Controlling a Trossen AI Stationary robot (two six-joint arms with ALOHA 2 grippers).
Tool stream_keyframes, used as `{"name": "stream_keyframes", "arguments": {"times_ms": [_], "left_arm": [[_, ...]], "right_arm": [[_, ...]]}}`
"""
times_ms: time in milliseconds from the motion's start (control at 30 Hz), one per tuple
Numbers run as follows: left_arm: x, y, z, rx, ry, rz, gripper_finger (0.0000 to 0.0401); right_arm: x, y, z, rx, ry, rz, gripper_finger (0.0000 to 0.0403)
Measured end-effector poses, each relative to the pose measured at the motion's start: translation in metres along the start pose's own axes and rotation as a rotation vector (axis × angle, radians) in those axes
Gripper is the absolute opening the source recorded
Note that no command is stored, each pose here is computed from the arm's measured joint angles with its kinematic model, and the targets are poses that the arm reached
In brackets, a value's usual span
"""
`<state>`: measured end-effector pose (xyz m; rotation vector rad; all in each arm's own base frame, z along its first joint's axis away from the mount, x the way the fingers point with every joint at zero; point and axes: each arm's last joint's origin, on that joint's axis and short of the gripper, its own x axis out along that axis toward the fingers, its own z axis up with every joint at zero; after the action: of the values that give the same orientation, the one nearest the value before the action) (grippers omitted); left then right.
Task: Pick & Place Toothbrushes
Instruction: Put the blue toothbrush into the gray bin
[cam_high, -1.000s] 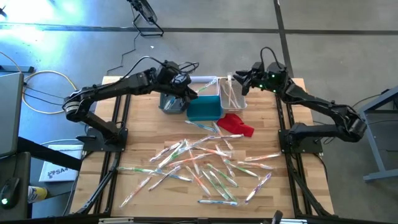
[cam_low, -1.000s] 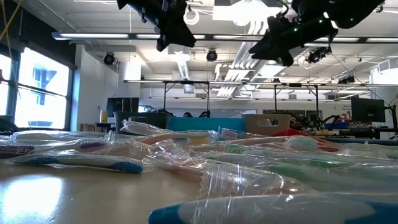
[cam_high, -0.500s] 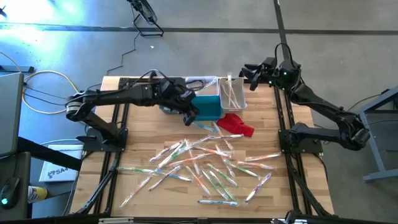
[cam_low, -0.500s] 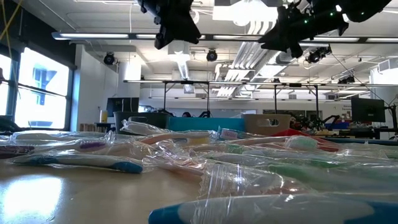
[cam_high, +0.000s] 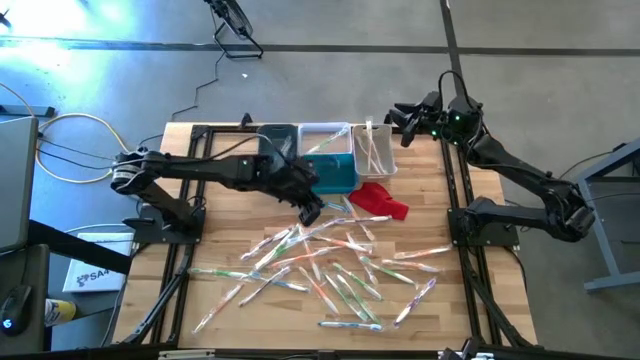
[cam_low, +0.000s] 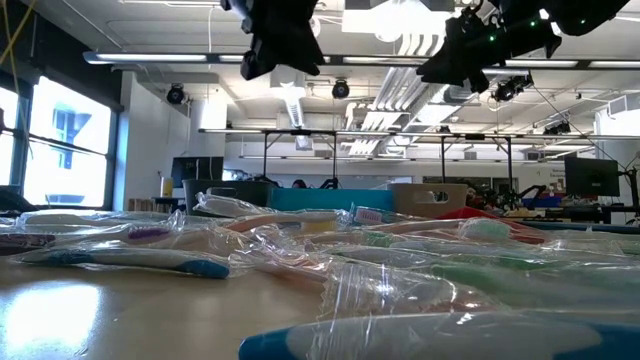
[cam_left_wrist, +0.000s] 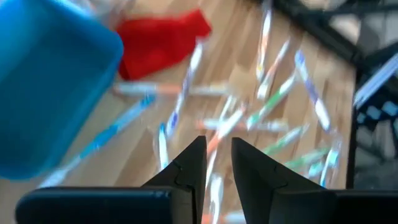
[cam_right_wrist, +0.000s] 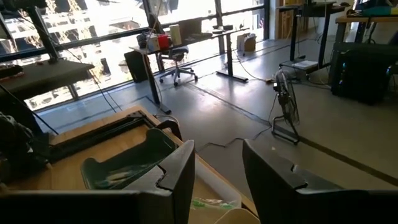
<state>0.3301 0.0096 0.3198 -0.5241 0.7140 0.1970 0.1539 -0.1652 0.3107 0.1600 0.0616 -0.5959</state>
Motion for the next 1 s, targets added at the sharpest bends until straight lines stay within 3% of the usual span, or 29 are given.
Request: {"name": "stream_keyframes", "arguments": {"times_ms": [300, 533, 667, 867, 1000], "left_arm": [[0.036, 0.002, -0.014, -0.090, 0.115, 0.053, 0.0072], [0.062, 0.009, -0.027, -0.081, 0.227, 0.099, 0.0074], [0.080, 0.012, -0.036, -0.074, 0.315, 0.080, 0.0098], [0.095, 0.014, -0.042, -0.007, 0.361, 0.057, 0.0152], [0.096, 0.015, -0.042, -0.015, 0.364, 0.057, 0.0165]], "right_arm": [[0.000, 0.000, -0.001, -0.002, 0.012, 0.001, 0.0128], [0.000, 0.000, -0.003, 0.003, 0.032, -0.002, 0.0128], [0.000, 0.000, -0.004, 0.006, 0.041, -0.002, 0.0128], [0.000, -0.001, -0.007, 0.017, 0.071, -0.007, 0.0128], [0.000, -0.001, -0.010, 0.030, 0.103, -0.010, 0.0128]]}}
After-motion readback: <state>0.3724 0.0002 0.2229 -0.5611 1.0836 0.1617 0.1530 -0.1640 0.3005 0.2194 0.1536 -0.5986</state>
